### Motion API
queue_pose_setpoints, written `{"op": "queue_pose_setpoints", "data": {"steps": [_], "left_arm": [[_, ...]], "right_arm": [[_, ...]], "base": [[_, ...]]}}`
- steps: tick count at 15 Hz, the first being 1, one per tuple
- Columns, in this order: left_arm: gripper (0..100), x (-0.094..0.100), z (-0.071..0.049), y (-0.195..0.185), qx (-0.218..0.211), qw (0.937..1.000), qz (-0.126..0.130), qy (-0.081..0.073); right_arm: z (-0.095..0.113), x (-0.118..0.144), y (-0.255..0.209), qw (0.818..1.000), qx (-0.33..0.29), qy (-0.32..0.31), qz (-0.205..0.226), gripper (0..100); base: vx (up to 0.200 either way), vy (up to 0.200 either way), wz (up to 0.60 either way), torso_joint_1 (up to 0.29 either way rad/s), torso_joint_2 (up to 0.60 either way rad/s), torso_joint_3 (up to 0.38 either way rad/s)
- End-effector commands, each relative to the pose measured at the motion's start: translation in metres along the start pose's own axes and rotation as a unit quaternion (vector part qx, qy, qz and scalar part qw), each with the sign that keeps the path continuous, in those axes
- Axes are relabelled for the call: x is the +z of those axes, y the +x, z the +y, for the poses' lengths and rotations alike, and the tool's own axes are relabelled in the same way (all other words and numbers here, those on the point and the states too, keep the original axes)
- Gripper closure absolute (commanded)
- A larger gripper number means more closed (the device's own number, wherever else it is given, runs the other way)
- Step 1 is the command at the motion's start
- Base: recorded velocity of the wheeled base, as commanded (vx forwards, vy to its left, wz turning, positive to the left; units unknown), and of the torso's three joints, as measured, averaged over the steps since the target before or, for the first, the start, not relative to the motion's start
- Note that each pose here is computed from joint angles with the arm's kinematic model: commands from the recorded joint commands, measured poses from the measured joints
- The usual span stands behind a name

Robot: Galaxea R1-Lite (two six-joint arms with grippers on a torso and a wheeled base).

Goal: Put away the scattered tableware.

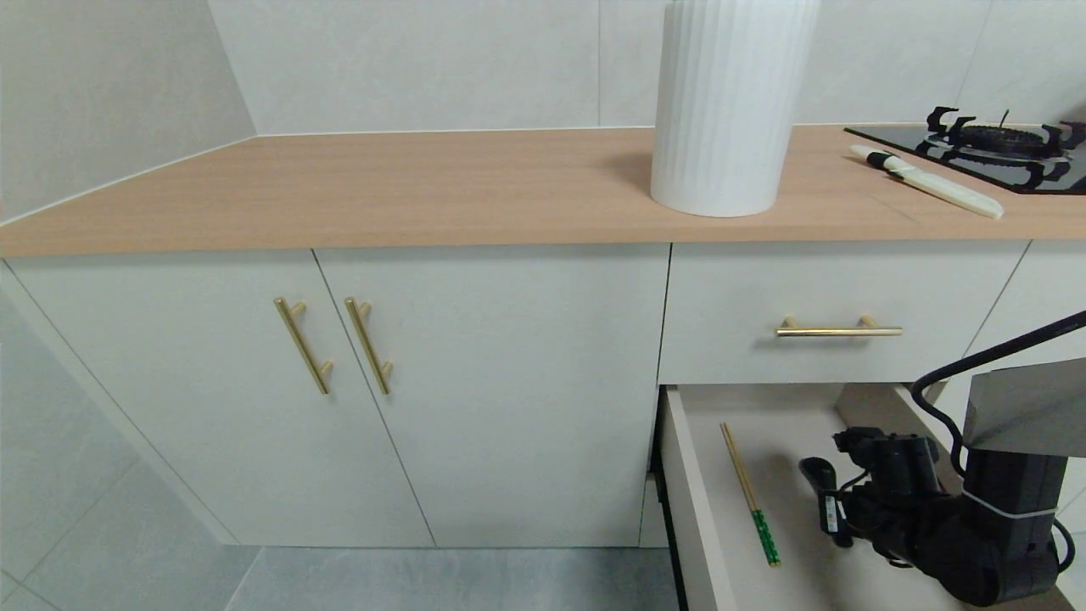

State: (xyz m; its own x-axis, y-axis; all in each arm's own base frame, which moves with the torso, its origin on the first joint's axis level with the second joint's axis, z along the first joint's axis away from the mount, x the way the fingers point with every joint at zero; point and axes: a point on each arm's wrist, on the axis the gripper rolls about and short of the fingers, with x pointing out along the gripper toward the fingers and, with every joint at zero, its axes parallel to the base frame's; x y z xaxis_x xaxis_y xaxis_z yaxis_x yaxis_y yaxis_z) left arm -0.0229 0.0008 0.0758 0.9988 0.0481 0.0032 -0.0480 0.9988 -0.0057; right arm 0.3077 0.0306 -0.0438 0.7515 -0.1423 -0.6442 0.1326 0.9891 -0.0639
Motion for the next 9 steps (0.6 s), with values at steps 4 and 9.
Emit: {"op": "queue_pose_setpoints", "data": {"steps": [4, 9], "left_arm": [[0, 0.0, 0.0, 0.0, 0.001, 1.0, 0.0, 0.0], [0, 0.0, 0.0, 0.0, 0.001, 1.0, 0.0, 0.0]], "right_arm": [[0.0, 0.002, -0.002, 1.0, 0.001, 0.001, -0.004, 0], [-0.009, 0.034, -0.036, 0.998, 0.003, 0.019, -0.059, 0]], "base": [[0.0, 0.0, 0.0, 0.0, 0.0, 0.0], [0.0, 0.0, 0.0, 0.0, 0.0, 0.0]]}}
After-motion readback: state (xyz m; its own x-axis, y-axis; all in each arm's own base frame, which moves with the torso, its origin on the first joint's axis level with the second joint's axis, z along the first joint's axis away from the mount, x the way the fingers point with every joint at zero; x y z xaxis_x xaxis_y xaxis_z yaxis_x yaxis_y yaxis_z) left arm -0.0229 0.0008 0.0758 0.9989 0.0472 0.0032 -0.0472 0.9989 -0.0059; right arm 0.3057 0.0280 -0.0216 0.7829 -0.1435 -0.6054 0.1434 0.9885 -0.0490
